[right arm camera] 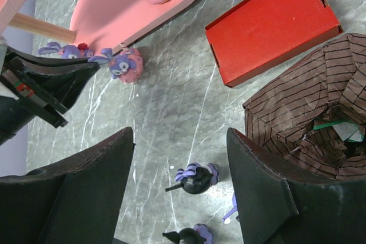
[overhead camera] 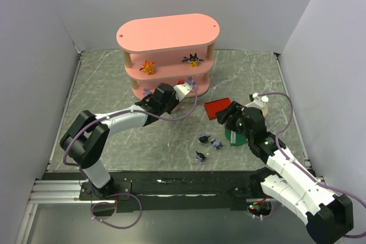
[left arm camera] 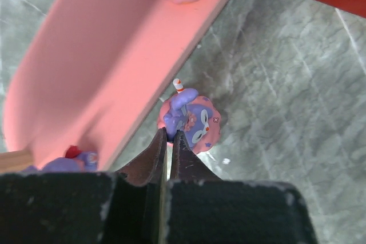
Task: Place and organize the plastic toys onto the shelf
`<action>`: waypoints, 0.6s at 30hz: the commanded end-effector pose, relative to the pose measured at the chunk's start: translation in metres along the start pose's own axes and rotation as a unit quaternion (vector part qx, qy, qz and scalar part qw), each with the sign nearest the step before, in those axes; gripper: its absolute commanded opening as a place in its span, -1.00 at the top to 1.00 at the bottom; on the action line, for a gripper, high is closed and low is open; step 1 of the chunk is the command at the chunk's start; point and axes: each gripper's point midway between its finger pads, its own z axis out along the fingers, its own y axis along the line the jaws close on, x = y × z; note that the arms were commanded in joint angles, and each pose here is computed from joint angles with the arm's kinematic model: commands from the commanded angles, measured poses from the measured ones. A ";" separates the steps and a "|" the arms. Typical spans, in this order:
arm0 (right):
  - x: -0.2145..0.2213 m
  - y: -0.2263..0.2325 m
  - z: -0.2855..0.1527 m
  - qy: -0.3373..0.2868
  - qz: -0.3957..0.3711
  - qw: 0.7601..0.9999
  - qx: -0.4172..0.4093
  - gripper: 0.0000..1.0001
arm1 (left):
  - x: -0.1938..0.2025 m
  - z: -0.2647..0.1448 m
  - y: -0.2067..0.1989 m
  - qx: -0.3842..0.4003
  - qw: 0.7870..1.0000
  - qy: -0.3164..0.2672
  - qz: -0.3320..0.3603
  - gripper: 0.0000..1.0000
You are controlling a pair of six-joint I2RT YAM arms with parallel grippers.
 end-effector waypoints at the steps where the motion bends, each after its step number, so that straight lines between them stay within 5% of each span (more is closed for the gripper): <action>1: -0.007 -0.002 0.000 -0.017 0.002 1.000 0.003 -0.46 | -0.049 -0.020 0.027 -0.048 0.995 -0.081 0.020 0.98; 18: -0.007 -0.007 0.002 -0.019 -0.001 1.000 0.011 -0.46 | -0.062 -0.013 0.064 -0.071 0.990 -0.116 0.032 0.98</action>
